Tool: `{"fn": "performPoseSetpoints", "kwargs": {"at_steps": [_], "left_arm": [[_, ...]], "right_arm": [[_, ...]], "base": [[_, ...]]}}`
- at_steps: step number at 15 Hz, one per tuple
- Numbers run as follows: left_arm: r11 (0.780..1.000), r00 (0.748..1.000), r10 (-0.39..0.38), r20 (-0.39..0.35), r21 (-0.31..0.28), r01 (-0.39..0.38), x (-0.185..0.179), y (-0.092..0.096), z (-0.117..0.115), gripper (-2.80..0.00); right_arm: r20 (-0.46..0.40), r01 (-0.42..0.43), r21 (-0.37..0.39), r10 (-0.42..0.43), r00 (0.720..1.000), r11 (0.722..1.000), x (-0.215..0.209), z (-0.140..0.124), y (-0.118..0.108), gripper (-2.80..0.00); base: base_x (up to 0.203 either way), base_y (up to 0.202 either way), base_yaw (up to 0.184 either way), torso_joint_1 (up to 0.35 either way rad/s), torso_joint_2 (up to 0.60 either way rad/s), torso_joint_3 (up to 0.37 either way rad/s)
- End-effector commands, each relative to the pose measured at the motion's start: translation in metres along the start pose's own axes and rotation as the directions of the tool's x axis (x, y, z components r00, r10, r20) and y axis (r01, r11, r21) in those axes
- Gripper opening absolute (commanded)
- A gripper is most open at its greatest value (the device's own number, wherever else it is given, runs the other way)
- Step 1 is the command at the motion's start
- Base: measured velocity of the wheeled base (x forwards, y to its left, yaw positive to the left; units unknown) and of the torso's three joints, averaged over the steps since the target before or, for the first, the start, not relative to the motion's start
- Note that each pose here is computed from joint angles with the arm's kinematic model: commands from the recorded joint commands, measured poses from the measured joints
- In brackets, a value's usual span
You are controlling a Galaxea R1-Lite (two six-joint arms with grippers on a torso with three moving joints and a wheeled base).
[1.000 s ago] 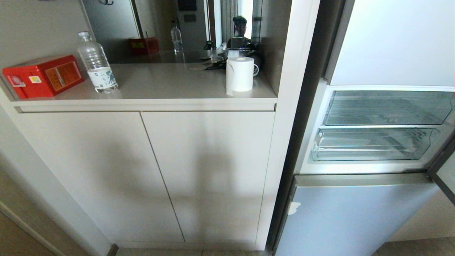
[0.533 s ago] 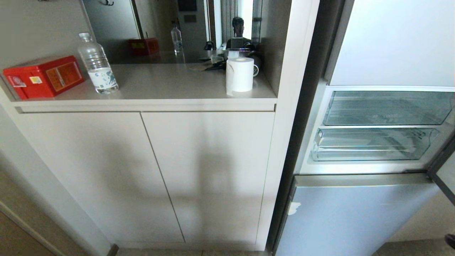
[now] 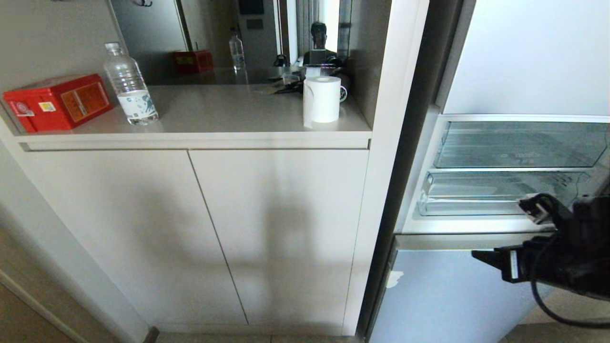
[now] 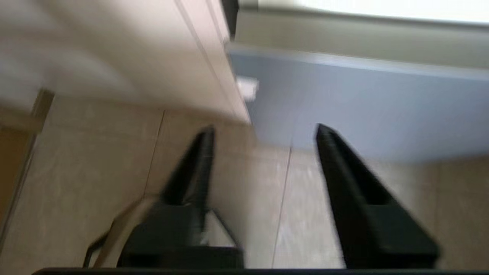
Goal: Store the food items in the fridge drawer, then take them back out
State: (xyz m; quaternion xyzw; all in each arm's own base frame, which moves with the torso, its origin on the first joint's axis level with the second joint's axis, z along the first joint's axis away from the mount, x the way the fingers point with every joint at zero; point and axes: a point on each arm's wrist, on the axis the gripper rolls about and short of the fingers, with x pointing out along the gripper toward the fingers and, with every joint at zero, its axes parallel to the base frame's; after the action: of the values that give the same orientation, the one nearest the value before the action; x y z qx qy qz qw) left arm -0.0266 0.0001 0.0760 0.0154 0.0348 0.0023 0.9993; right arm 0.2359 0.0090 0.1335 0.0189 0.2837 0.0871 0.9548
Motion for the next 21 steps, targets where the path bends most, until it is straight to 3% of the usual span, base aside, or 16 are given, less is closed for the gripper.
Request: {"fn": "performPoseSetpoints", "kwargs": {"at_steps": [1, 4, 6, 8, 17, 21], "left_arm": [[1.000, 1.000, 0.000, -0.003, 0.000, 0.000, 0.000, 0.000, 0.000, -2.80], [1.000, 1.000, 0.000, -0.003, 0.000, 0.000, 0.000, 0.000, 0.000, -2.80], [1.000, 1.000, 0.000, -0.002, 0.000, 0.000, 0.000, 0.000, 0.000, -2.80], [1.000, 1.000, 0.000, -0.003, 0.000, 0.000, 0.000, 0.000, 0.000, -2.80], [1.000, 1.000, 0.000, -0.003, 0.000, 0.000, 0.000, 0.000, 0.000, -2.80], [1.000, 1.000, 0.000, -0.003, 0.000, 0.000, 0.000, 0.000, 0.000, -2.80]], "right_arm": [[0.020, -0.005, -0.007, 0.005, 1.000, 1.000, 0.080, -0.018, -0.012, 0.00], [0.235, 0.008, -0.050, 0.004, 0.972, 0.999, 0.136, -0.026, -0.021, 0.00], [0.368, 0.021, -0.071, 0.007, 0.930, 0.997, 0.156, -0.015, -0.024, 0.00], [0.434, 0.031, -0.079, 0.006, 0.901, 0.996, 0.156, 0.000, -0.025, 0.00], [0.526, 0.150, -0.065, -0.094, 0.845, 0.987, 0.164, 0.027, -0.042, 0.00], [0.533, 0.162, -0.043, -0.115, 0.838, 0.986, 0.178, 0.026, -0.045, 0.00]], "base": [[0.000, 0.000, 0.000, 0.000, 0.00, 0.000], [0.000, 0.000, 0.000, 0.000, 0.00, 0.000], [0.000, 0.000, 0.000, 0.000, 0.00, 0.000], [0.000, 0.000, 0.000, 0.000, 0.00, 0.000], [0.000, 0.000, 0.000, 0.000, 0.00, 0.000], [0.000, 0.000, 0.000, 0.000, 0.00, 0.000]]}}
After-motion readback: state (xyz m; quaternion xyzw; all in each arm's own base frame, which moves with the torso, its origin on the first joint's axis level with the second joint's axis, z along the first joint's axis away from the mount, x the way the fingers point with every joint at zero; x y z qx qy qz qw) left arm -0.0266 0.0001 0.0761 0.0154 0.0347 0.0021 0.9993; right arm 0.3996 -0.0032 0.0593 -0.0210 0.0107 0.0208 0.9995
